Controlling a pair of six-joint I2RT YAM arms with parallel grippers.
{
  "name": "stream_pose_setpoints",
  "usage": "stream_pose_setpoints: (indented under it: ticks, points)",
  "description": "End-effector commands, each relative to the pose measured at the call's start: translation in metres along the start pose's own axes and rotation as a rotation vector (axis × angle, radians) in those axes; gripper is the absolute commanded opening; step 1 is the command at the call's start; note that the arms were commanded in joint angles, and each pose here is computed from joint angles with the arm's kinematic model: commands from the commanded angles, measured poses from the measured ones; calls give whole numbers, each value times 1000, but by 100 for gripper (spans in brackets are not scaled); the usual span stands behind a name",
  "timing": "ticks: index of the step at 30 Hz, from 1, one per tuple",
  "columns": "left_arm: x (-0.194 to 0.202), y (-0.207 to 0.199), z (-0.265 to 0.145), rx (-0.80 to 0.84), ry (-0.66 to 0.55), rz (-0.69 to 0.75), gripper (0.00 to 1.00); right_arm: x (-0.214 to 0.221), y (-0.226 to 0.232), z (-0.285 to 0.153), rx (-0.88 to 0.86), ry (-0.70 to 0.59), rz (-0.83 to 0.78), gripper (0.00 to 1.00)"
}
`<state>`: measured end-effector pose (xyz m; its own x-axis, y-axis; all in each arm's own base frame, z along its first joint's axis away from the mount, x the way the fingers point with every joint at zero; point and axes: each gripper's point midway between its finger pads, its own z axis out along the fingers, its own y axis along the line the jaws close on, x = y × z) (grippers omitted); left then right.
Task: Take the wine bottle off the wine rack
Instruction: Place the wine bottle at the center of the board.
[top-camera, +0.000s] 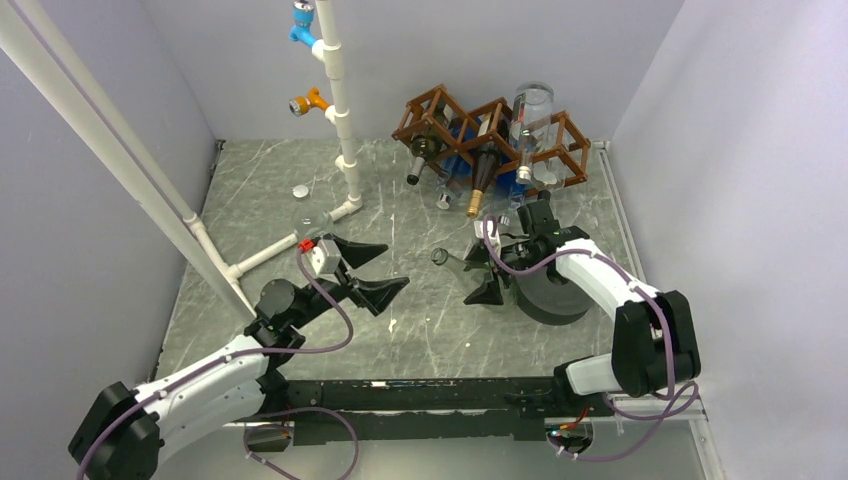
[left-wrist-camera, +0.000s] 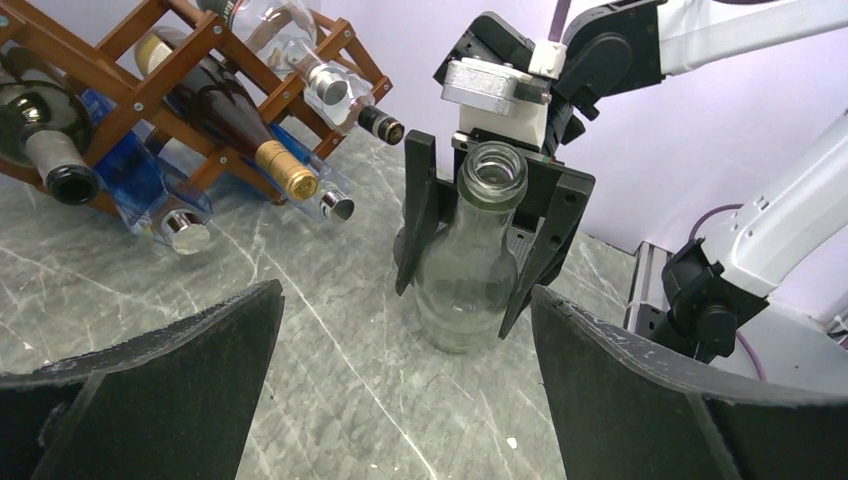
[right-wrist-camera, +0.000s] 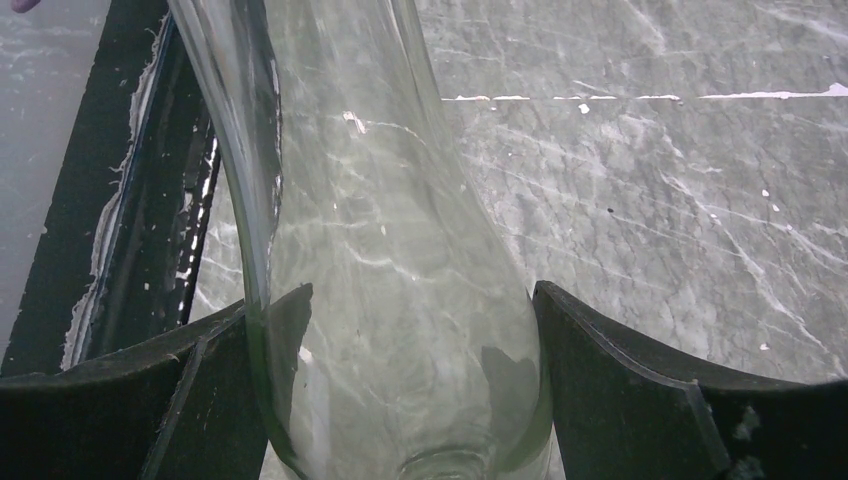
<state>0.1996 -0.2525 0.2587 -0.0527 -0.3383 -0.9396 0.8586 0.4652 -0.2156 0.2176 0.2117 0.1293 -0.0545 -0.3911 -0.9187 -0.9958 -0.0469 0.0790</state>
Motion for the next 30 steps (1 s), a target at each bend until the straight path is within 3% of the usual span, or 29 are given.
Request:
stream_pose_setpoints:
  ticks: [1,12,30]
  points:
    - [-15,-11,8,58,-71,79,99,-33,-2,-4,-32,-105,-46,11]
    - [-8,-15,25,69,-74,154,99,-30,-4,-5,-36,-113,-24,11]
    - [-28,-26,52,122,-200,184,99,-27,-5,-7,-41,-114,-15,11]
